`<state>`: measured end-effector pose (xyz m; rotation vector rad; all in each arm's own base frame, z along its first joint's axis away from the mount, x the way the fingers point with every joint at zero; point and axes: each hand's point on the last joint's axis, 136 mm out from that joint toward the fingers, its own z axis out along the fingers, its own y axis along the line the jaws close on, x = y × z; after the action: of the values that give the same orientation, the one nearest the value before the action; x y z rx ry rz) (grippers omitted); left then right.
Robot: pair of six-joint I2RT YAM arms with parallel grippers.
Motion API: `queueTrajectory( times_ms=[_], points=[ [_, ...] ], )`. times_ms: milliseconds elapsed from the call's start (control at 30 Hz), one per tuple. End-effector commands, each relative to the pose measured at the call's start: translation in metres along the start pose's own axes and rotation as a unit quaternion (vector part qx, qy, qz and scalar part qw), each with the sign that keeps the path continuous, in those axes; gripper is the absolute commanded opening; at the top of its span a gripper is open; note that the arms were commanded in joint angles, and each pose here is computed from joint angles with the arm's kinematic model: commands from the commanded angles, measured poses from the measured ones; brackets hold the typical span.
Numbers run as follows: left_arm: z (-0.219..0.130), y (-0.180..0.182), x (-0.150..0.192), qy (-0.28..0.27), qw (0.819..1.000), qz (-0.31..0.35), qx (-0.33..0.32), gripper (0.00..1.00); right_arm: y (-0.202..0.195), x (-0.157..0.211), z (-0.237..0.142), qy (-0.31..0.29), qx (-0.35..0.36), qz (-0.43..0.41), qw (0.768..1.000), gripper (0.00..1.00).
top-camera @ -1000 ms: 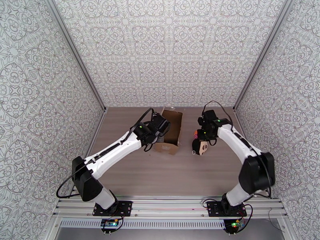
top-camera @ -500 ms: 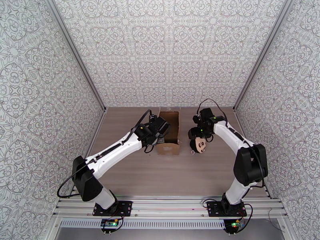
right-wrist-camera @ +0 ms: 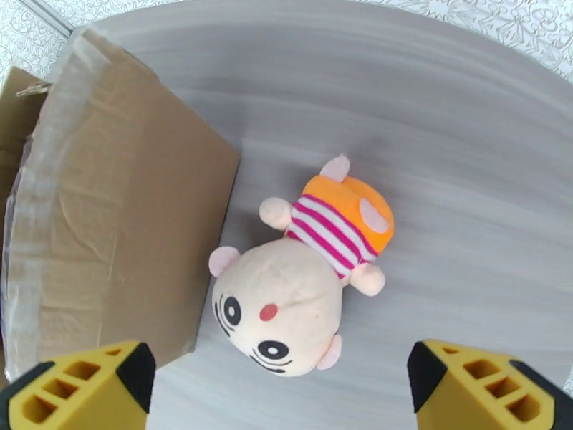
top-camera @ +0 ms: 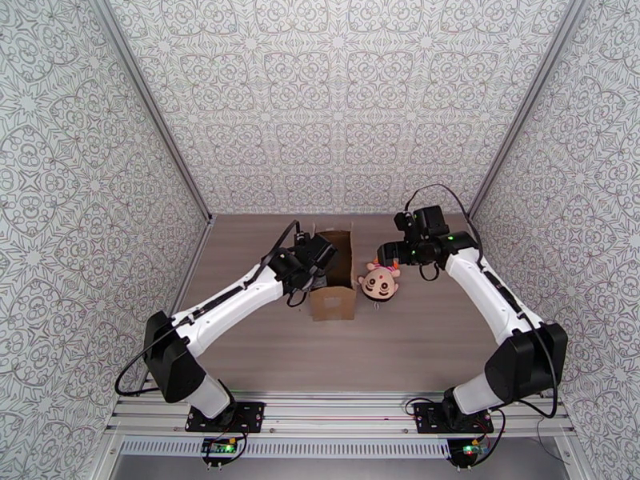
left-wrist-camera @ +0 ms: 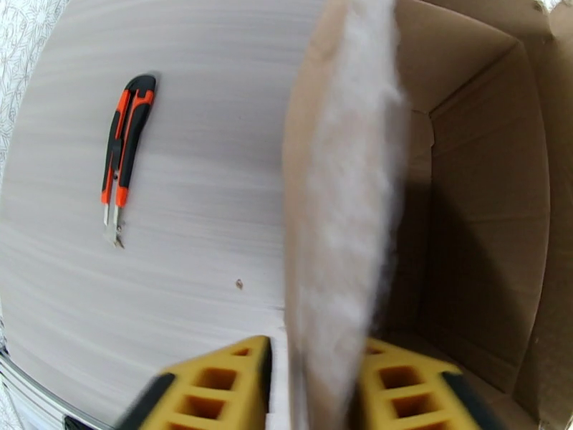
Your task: Unpack the express box
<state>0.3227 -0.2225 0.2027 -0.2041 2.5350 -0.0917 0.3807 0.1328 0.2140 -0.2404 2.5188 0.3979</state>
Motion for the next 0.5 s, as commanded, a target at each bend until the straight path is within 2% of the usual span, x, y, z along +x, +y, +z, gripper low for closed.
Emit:
queueTrajectory(
  times_ms=[0,200,333,467],
  points=[
    [-0.015,0.005,-0.012,-0.016,1.0,-0.011,0.01,0.46,0.004,0.003,-0.009,-0.016,-0.013,0.016,1.0,0.99],
    [-0.045,0.004,-0.034,-0.067,0.997,0.014,0.021,0.58,0.004,0.002,-0.023,-0.039,-0.01,0.025,0.999,0.99],
    [-0.082,-0.001,-0.059,-0.148,0.986,0.051,0.061,0.64,0.001,-0.009,-0.045,-0.083,0.003,0.021,0.996,0.99],
    [-0.125,0.03,-0.084,-0.243,0.966,0.06,0.057,0.72,-0.02,-0.012,-0.071,-0.137,0.057,0.027,0.989,0.99]
  ],
)
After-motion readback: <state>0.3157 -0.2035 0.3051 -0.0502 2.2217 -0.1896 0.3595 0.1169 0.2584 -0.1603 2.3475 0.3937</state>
